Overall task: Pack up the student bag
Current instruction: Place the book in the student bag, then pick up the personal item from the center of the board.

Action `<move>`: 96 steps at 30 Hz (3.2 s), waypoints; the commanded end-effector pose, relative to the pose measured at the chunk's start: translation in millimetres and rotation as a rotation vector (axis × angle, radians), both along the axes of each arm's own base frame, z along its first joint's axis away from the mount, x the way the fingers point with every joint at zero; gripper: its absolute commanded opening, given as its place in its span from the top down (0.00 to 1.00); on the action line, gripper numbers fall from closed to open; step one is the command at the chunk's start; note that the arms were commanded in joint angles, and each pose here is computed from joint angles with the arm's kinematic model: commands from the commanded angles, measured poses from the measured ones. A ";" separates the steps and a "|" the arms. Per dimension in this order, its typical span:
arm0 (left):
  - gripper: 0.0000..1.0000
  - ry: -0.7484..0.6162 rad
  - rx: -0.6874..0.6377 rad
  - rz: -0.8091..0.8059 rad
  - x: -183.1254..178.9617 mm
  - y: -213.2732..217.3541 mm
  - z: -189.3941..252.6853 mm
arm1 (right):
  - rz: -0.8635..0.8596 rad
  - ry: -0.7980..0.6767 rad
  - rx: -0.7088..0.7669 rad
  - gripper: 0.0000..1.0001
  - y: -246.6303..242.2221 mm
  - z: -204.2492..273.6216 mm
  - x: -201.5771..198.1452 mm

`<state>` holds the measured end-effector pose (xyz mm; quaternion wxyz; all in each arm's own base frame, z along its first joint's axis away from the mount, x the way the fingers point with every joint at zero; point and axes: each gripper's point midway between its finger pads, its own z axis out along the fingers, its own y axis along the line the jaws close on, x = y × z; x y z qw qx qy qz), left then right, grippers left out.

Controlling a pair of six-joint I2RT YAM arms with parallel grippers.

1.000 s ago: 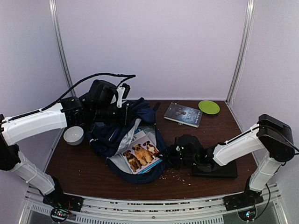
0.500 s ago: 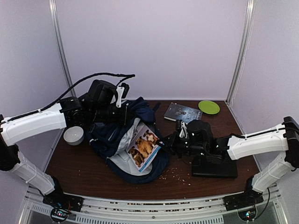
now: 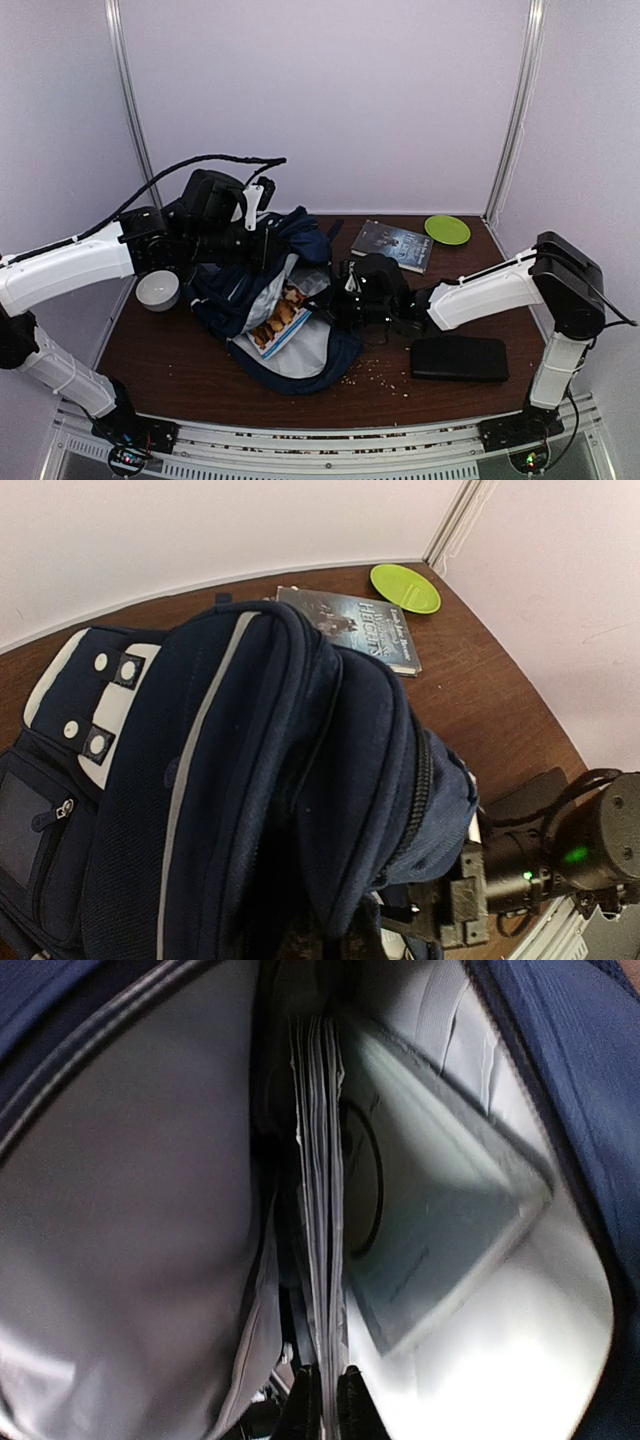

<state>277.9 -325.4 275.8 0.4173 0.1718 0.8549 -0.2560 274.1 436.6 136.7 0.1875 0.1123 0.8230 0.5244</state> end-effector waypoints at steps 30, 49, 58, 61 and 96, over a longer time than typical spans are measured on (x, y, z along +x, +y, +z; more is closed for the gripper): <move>1.00 -0.158 -0.187 0.060 -6.6 -1.1 60.2 | -0.002 -0.129 -0.069 0.19 -4.4 29.0 9.2; 1.00 -0.107 0.016 0.072 19.2 -3.0 -21.4 | -0.250 -0.288 -0.560 0.22 -224.2 9.7 -30.1; 0.33 0.004 0.064 -0.037 23.5 -40.8 -73.8 | -0.663 -0.117 -0.680 0.20 -359.2 -18.7 -20.0; 0.04 -0.041 0.056 -0.043 10.4 -41.2 -58.2 | -0.733 -0.040 -0.702 0.19 -384.0 -33.7 -27.2; 0.09 0.062 0.019 -0.256 -53.2 -122.5 -72.7 | -0.590 0.220 -0.426 0.32 -314.1 -79.0 -76.1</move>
